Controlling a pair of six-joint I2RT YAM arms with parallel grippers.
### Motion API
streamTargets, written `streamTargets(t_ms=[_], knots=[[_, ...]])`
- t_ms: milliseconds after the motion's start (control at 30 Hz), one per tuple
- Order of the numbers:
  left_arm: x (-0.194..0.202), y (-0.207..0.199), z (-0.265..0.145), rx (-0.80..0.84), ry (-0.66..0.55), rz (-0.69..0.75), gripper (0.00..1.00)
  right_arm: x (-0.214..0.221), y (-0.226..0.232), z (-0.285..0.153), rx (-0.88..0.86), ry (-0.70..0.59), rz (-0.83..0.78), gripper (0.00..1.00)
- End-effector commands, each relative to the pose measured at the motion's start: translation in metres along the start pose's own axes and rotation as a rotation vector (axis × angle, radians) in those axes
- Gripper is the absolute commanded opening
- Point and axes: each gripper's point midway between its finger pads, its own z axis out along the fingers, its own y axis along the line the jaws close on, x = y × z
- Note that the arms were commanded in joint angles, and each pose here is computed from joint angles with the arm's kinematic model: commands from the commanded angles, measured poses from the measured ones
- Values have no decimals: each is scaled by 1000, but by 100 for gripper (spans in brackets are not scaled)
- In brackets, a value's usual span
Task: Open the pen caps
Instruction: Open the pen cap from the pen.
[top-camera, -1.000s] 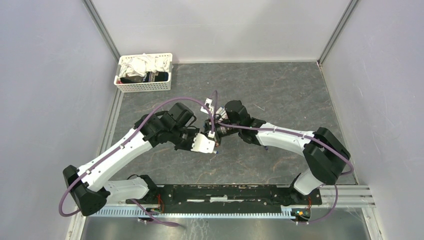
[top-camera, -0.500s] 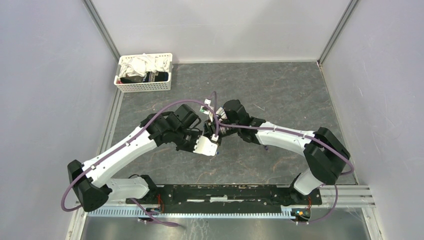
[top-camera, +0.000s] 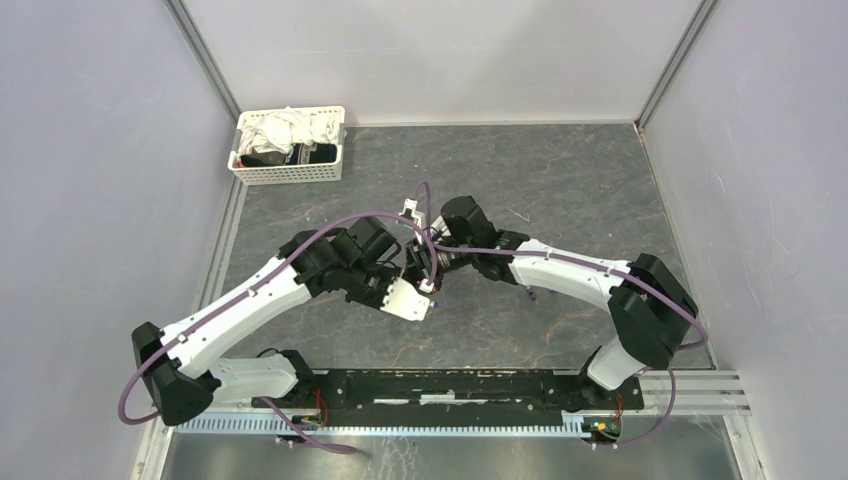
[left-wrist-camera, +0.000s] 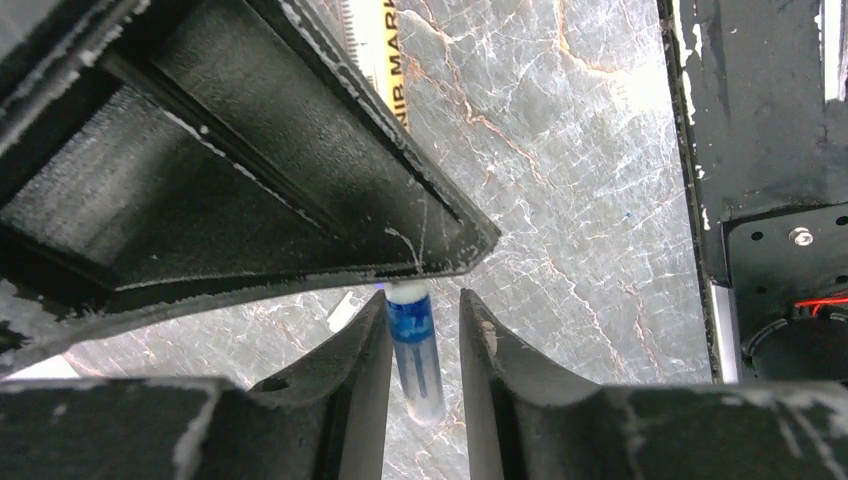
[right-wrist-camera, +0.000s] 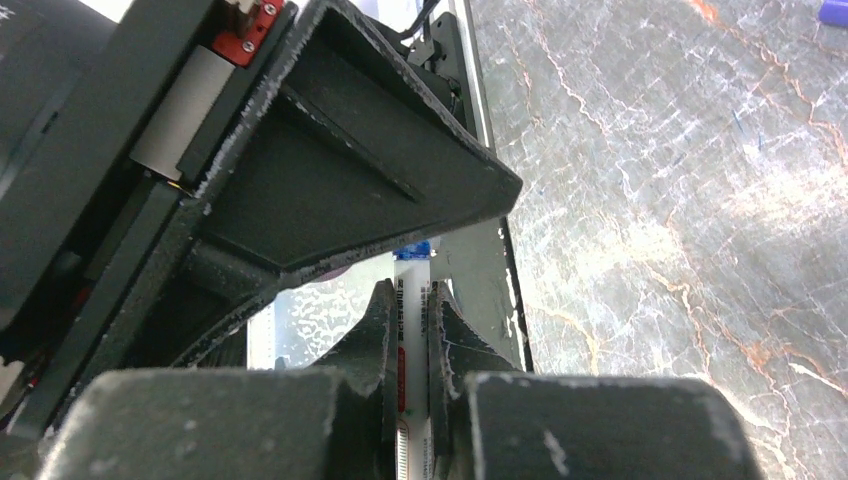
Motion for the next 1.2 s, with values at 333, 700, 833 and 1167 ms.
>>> streamTargets(t_ms=[333,700,833,1167], knots=[[-12,6,6,6,-38,14,38,-15,9,3,-21,-17,-33,0],[2,2,11,4,22,45,9,-10,4,4,-19,-7,-27,0],[18,-6,13,11,81,75,2,-5,0,3,-2,8,-24,0],[10,5,19,26,70,81,2,-21,-8,13,4,1,-12,0]])
